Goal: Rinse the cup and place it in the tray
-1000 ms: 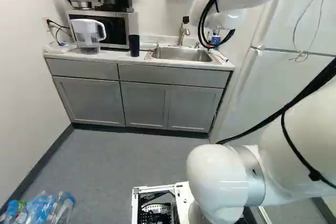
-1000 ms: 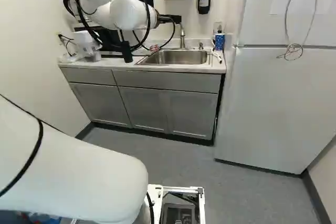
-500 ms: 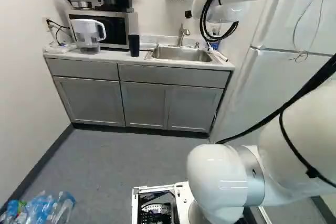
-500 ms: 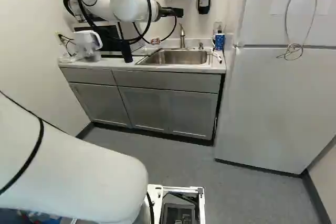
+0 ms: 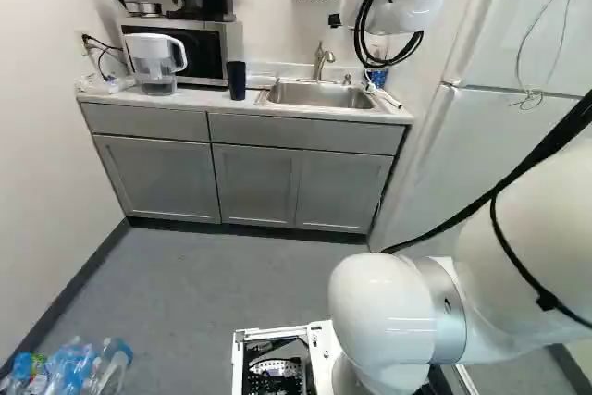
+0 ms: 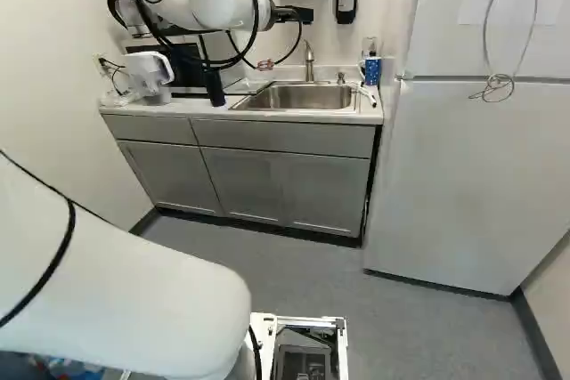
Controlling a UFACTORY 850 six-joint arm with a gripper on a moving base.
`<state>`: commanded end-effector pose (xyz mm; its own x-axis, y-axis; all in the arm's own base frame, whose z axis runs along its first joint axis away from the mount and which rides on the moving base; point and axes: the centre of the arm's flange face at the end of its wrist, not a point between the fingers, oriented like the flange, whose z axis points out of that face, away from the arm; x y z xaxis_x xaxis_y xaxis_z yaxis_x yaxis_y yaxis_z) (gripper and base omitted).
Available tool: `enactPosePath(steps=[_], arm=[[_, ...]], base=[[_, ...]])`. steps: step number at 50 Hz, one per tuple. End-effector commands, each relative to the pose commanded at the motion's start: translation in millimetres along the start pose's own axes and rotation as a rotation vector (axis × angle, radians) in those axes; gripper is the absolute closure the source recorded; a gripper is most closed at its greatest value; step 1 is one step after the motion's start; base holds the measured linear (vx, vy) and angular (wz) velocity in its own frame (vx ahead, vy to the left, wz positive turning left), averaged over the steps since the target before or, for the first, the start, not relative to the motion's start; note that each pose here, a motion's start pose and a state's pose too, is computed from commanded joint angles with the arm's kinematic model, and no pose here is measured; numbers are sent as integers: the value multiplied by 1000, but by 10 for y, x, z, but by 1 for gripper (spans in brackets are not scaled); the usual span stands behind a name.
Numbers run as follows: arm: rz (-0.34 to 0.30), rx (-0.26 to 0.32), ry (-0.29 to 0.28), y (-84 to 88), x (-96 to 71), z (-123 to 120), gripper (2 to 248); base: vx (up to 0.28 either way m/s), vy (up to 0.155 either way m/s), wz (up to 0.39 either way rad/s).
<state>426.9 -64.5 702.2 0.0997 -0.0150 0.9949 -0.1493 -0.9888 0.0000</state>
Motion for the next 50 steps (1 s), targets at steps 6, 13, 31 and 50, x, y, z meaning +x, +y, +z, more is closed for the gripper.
enactPosePath(steps=[6, 13, 31, 50], arm=[[0, 0, 0, 0, 0, 0, 3], [0, 0, 0, 0, 0, 0, 3], [0, 0, 0, 0, 0, 0, 3], [0, 0, 0, 0, 0, 0, 3]], base=[[0, 0, 0], [0, 0, 0], [0, 0, 0], [0, 0, 0]])
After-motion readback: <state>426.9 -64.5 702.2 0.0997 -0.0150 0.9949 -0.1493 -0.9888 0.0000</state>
